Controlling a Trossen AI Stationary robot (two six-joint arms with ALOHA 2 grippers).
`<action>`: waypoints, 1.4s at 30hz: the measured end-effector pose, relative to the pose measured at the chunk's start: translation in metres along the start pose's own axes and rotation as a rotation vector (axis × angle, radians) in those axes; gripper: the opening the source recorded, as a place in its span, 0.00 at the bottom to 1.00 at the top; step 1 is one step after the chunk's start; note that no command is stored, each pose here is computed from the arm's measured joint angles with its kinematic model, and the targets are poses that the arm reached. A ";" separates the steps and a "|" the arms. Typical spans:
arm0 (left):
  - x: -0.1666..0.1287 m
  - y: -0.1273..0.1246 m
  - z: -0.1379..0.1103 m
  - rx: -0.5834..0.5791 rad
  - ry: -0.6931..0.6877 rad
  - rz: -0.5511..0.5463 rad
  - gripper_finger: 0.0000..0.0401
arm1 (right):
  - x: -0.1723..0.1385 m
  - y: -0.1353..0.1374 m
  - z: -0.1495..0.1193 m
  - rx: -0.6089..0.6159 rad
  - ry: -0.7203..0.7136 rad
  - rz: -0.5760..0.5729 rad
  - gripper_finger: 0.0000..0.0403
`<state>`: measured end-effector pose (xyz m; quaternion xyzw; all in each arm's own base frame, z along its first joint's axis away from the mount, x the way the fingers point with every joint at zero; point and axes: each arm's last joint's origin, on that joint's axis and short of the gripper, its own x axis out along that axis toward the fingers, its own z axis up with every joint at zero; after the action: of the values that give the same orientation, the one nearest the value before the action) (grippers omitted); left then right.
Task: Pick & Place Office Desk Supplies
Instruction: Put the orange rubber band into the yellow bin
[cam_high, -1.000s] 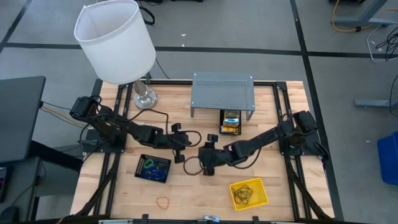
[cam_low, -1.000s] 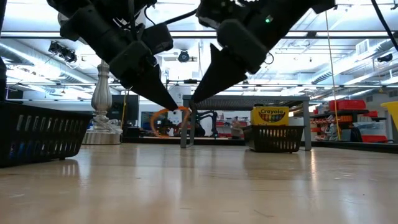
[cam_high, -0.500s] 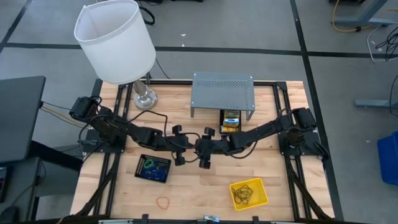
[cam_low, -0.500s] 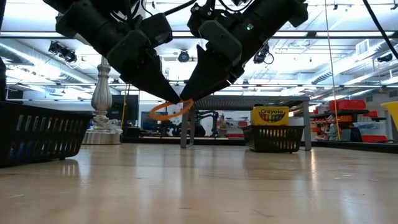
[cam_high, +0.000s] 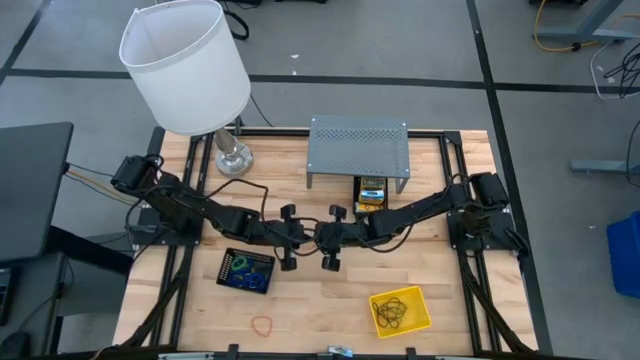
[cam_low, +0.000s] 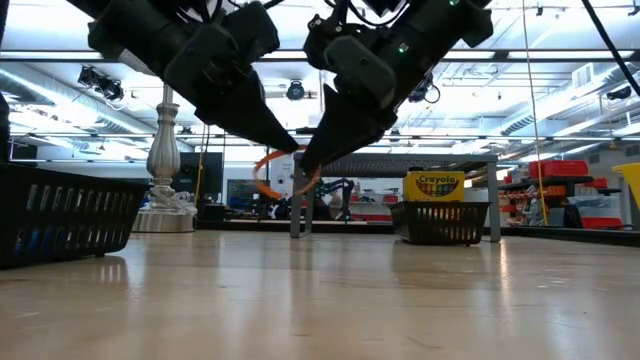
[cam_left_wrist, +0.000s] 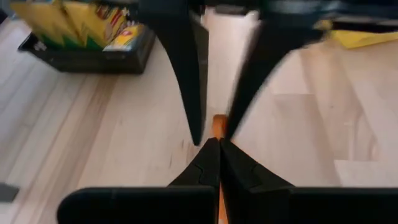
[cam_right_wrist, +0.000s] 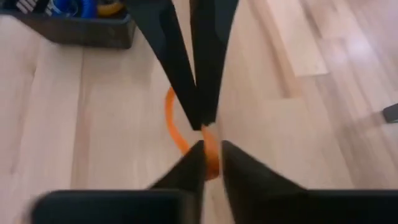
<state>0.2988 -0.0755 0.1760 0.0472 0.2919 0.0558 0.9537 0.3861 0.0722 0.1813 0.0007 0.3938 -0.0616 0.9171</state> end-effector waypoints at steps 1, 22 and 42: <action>0.000 -0.001 0.001 0.007 -0.009 -0.005 0.00 | 0.000 0.000 -0.001 -0.003 0.008 0.007 0.11; -0.028 -0.001 0.007 0.107 0.007 0.020 0.28 | -0.009 0.030 -0.013 -0.054 0.077 0.108 0.00; -0.024 0.004 -0.041 -0.004 -0.019 0.025 0.43 | -0.122 0.105 0.009 -0.147 0.523 0.218 0.00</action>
<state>0.2556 -0.0725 0.1559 0.0493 0.2821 0.0678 0.9557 0.3211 0.1894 0.2706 -0.0074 0.6179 0.0684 0.7833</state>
